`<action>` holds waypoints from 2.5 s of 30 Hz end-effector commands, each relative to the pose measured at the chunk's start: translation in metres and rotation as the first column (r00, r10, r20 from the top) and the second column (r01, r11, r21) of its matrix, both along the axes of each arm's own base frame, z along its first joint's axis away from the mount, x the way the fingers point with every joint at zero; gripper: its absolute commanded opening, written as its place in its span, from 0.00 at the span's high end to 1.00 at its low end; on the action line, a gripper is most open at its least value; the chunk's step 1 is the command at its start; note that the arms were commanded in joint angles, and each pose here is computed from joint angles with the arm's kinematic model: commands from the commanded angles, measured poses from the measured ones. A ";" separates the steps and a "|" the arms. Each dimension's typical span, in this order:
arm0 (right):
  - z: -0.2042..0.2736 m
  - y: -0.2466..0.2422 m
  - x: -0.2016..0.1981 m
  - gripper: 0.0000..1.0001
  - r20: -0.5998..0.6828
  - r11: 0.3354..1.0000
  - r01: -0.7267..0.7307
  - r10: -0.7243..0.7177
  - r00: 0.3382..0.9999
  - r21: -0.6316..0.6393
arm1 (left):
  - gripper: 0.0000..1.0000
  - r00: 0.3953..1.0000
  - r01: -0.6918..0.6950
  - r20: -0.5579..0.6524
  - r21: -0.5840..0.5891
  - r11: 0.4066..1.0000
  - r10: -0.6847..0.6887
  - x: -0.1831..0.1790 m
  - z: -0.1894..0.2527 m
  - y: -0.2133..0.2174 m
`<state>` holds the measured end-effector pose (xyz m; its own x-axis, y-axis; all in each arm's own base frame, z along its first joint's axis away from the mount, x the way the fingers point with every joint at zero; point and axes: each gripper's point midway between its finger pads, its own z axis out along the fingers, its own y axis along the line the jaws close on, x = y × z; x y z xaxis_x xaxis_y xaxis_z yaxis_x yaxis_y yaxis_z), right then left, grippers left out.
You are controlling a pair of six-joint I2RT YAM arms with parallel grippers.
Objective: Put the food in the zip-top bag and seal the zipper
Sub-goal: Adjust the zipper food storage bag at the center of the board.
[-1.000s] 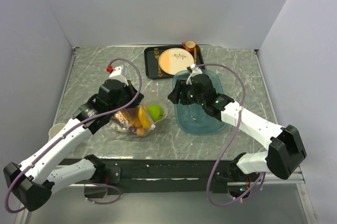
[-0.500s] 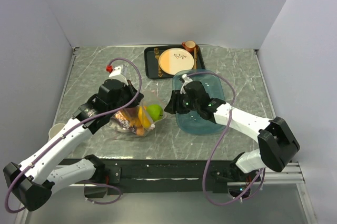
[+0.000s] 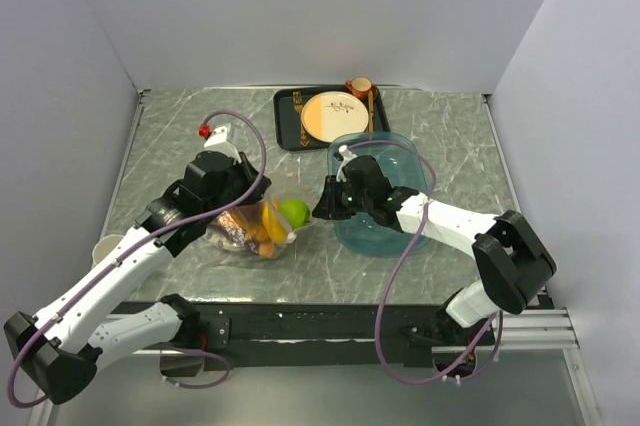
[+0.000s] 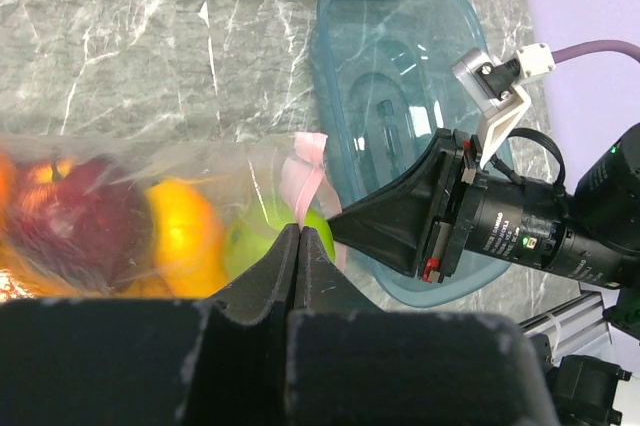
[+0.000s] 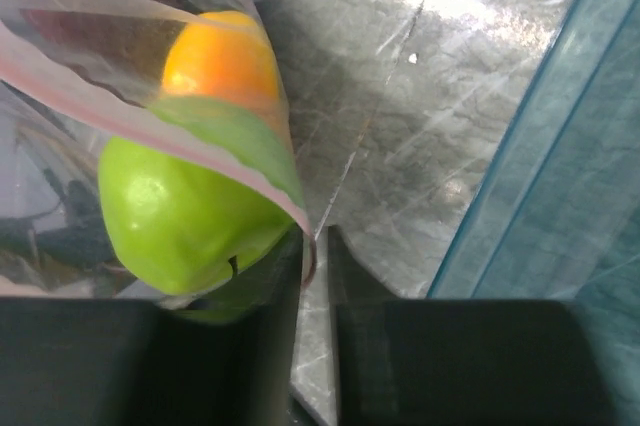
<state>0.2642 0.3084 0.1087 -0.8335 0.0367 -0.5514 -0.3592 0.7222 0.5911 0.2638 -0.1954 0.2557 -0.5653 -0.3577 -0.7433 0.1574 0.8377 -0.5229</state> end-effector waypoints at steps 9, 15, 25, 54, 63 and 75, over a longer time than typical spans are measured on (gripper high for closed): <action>0.103 0.026 0.012 1.00 0.210 0.988 -0.076 0.046 0.977 0.138 | 0.98 0.995 -0.023 0.100 -0.028 0.999 0.026 -0.001 0.043 0.009; 0.200 0.048 0.008 1.00 0.386 0.961 -0.174 0.080 0.919 0.216 | 0.99 0.982 -0.083 0.167 -0.028 0.996 0.087 -0.007 0.093 0.031; 0.277 0.075 0.003 1.00 0.520 0.940 -0.253 0.101 0.848 0.230 | 0.99 0.913 -0.290 0.296 -0.018 0.957 0.282 -0.030 0.182 0.100; 0.121 0.066 0.016 0.99 0.229 0.984 -0.156 0.132 0.964 0.089 | 0.99 0.984 -0.072 0.165 0.072 0.995 0.059 0.023 0.110 0.014; 0.164 0.065 0.020 0.98 0.286 0.966 -0.183 0.126 0.950 0.182 | 0.99 0.981 -0.152 0.141 0.153 0.977 0.130 0.028 0.097 0.032; 0.211 0.104 0.006 0.98 0.285 0.926 -0.298 0.228 0.931 0.232 | 0.99 0.953 -0.290 0.124 0.109 0.951 0.276 0.017 0.084 0.072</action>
